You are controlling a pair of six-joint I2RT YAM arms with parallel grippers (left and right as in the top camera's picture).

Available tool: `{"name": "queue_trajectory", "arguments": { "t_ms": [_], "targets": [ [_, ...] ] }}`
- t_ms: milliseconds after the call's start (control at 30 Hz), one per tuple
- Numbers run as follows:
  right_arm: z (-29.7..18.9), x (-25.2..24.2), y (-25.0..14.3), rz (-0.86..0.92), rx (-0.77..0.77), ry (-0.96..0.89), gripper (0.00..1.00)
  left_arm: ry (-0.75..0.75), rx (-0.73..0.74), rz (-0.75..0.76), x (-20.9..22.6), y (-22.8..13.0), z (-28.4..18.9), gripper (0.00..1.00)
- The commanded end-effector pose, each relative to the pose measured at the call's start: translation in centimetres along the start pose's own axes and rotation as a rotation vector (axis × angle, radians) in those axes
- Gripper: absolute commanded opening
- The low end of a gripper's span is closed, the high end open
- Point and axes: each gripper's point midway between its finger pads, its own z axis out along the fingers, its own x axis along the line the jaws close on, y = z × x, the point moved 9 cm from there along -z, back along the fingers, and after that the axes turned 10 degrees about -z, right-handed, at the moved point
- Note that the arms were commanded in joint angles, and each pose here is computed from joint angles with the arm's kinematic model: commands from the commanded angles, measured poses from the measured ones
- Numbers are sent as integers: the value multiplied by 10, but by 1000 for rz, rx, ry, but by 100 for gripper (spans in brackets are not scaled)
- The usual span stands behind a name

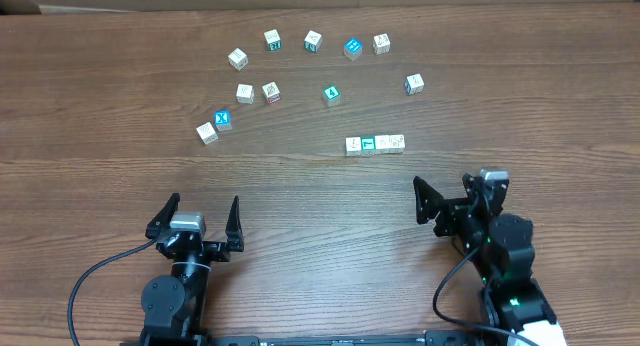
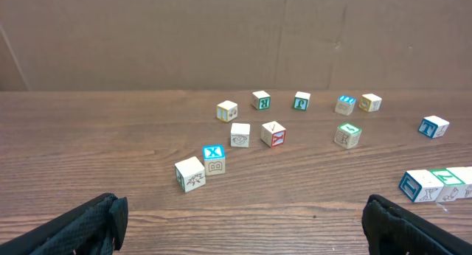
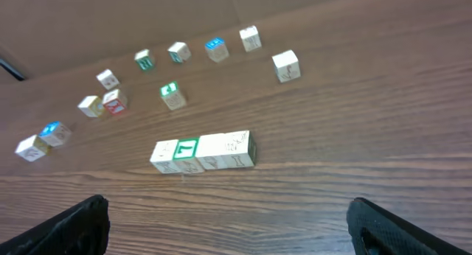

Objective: Form a horizontal line

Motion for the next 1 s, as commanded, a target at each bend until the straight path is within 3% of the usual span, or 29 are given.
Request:
{"name": "queue_trajectory", "arguments": {
  "t_ms": [0,967],
  "targets": [
    [-4,1,-4,-11,-25,21,100,-2,-8,19,-1,0,0,100],
    [-11,2,-1,-40,-108,30,100,-2,-8,19,-1,0,0,99]
  ]
}}
